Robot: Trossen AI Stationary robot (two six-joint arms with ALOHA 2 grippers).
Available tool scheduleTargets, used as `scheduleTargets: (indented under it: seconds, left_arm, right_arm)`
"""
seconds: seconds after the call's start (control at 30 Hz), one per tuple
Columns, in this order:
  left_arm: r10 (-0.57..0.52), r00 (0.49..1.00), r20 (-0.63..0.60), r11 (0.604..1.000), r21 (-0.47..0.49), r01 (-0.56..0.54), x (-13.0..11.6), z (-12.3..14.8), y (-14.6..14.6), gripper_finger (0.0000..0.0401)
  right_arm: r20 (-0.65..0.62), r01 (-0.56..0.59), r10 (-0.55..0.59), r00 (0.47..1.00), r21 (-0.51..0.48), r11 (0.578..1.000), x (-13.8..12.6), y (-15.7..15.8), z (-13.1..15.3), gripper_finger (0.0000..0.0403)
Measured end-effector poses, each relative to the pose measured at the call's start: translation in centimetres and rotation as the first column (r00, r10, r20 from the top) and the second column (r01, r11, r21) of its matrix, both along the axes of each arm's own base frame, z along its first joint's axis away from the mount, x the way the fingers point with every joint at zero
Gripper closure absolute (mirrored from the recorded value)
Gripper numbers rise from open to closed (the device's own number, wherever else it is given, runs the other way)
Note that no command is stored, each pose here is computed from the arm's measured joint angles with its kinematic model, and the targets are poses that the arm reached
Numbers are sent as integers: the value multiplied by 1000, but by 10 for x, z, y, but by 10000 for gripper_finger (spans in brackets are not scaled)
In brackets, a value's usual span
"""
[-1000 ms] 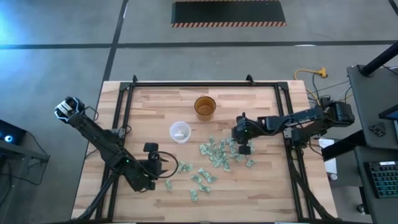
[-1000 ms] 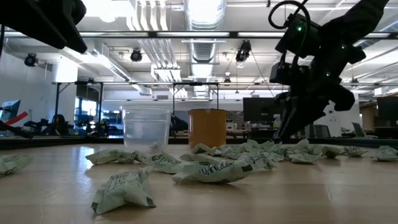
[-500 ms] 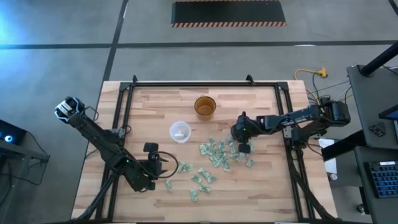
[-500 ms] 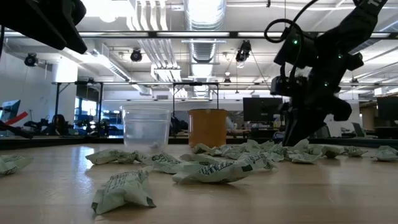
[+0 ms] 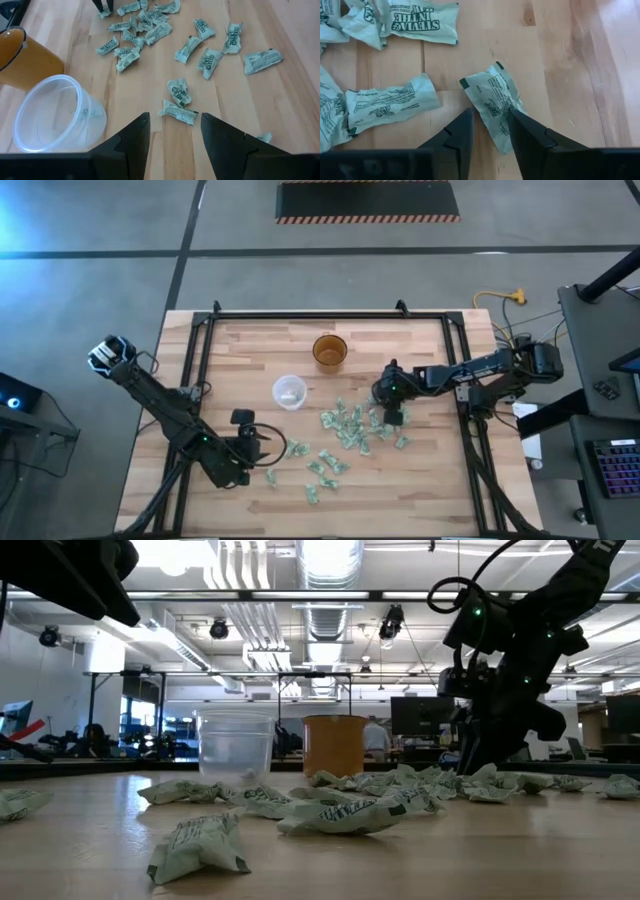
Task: Pick and place Stevia / Truvia into bins
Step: Put the stevia packet into the transparent bin
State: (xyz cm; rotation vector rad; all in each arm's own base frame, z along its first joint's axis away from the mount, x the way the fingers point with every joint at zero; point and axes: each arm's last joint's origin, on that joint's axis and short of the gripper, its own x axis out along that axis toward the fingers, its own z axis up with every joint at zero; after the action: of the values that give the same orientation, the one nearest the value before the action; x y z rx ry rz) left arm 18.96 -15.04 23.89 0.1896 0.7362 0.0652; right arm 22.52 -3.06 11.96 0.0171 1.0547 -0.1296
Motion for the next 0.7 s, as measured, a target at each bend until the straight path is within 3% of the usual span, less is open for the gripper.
scheduleTargets:
  seconds: [0.23,0.7]
  left_arm:
    - [0,1000,0,1000,0,0,0,0,0,241]
    - [-1,1000,-1,1000,4,1,0,0,0,241]
  right_arm:
    - [-11,-39,39,999,-36,999,1,-1,1,385]
    - [74,-108,115,991,-89,990,20,5,25,394]
